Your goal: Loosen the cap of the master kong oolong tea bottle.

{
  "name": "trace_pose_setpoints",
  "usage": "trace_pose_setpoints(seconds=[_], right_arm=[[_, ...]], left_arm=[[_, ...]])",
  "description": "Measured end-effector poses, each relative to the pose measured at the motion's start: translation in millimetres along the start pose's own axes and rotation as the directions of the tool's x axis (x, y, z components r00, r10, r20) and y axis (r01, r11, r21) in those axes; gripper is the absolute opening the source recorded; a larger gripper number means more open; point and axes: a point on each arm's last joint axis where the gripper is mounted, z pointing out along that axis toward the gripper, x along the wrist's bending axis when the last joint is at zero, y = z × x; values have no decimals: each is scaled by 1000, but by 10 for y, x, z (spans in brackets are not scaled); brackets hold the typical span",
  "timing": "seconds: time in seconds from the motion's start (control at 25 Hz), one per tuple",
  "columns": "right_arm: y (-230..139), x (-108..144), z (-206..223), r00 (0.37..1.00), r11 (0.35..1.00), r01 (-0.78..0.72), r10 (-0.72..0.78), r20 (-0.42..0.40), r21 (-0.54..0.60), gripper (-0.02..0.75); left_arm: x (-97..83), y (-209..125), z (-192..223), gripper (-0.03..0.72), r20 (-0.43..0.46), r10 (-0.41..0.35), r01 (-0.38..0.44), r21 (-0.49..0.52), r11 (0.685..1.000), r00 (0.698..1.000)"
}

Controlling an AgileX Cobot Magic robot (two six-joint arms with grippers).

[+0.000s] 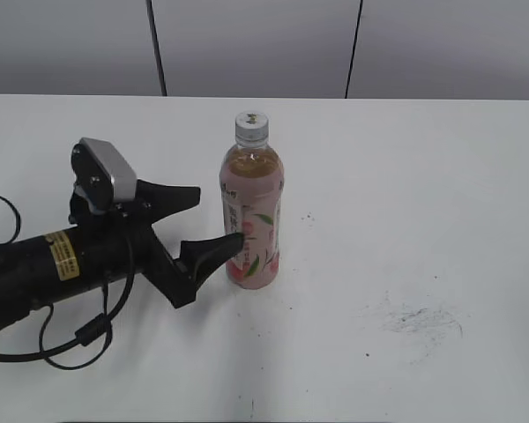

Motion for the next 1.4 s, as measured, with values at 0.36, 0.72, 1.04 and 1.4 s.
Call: trace_pose_setpoints(seconds=[0.36,0.72,1.04,1.4], right_arm=[[0,0,0,1000,1000,0,0,0,0,579],[0,0,0,1000,1000,0,0,0,0,579],[0,0,0,1000,1000,0,0,0,0,579],[0,0,0,1000,1000,0,0,0,0,579]], left_arm=[[82,37,233,587,81,-26,28,-28,999,996],[30,72,483,507,117,-10,18,-60,998,993],[47,80,493,396,101,-15,21,-62,998,995],[-157,202,714,396,151,37,-29,-52,998,988]])
